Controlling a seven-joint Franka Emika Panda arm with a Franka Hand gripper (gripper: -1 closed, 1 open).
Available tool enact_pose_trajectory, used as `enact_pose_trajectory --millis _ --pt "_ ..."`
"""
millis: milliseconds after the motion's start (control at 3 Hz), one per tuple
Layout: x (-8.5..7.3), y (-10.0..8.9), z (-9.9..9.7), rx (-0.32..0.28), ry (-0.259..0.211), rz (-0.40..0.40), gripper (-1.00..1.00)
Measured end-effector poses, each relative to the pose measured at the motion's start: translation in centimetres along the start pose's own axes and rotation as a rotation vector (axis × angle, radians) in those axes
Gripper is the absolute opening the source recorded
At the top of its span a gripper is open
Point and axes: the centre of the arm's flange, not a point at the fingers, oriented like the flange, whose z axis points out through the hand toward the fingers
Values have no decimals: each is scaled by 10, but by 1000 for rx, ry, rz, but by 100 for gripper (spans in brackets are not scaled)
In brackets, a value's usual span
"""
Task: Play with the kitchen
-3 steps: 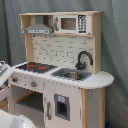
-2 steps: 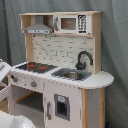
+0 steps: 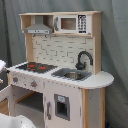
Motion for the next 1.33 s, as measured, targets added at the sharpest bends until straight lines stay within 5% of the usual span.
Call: enact_pose_trajectory --millis 1000,1333 --pt "-16 23 -30 -332 -111 259 100" --pt "-30 67 -18 -380 -163 363 100"
